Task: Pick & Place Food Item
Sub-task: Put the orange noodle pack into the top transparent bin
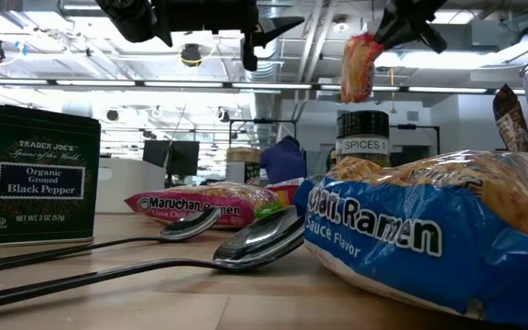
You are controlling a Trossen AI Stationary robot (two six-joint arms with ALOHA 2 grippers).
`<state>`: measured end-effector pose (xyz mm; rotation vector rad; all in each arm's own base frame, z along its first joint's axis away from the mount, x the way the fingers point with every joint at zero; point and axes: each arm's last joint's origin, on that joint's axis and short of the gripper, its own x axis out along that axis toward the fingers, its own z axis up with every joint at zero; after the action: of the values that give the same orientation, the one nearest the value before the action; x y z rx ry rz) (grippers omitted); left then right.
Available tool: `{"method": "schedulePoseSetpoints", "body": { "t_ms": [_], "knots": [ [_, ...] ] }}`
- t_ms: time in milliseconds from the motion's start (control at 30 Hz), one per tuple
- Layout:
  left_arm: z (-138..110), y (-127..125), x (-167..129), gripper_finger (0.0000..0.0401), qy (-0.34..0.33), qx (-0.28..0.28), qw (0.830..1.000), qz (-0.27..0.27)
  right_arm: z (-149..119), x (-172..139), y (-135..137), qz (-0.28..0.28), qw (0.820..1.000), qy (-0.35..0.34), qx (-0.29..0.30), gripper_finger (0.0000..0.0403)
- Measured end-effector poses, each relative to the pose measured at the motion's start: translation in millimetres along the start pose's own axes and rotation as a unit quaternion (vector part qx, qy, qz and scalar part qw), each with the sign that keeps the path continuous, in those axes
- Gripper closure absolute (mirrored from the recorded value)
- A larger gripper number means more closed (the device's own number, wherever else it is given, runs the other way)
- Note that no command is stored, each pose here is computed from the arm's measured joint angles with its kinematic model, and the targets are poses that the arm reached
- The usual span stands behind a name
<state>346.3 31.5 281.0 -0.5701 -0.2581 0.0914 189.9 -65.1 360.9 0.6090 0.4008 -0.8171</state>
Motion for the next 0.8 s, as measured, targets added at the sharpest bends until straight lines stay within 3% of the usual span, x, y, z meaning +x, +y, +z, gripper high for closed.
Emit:
{"method": "schedulePoseSetpoints", "body": {
  "t_ms": [333,667,800],
  "knots": [
    [-5.4,-8.3,-0.9,0.0261,0.05,-0.007,0.996,-0.076,6.4,35.9,-29.2,-0.116,0.987,0.044,0.098,0.0383],
    [-18.2,-15.5,-2.6,0.0261,0.091,-0.009,0.993,-0.073,-3.9,89.3,-31.0,-0.178,0.973,0.096,0.111,0.0383],
    [-22.9,-15.7,-3.4,0.0261,0.109,-0.009,0.992,-0.065,-7.7,104.7,-29.1,-0.175,0.971,0.112,0.12,0.0383]
  ]
}}
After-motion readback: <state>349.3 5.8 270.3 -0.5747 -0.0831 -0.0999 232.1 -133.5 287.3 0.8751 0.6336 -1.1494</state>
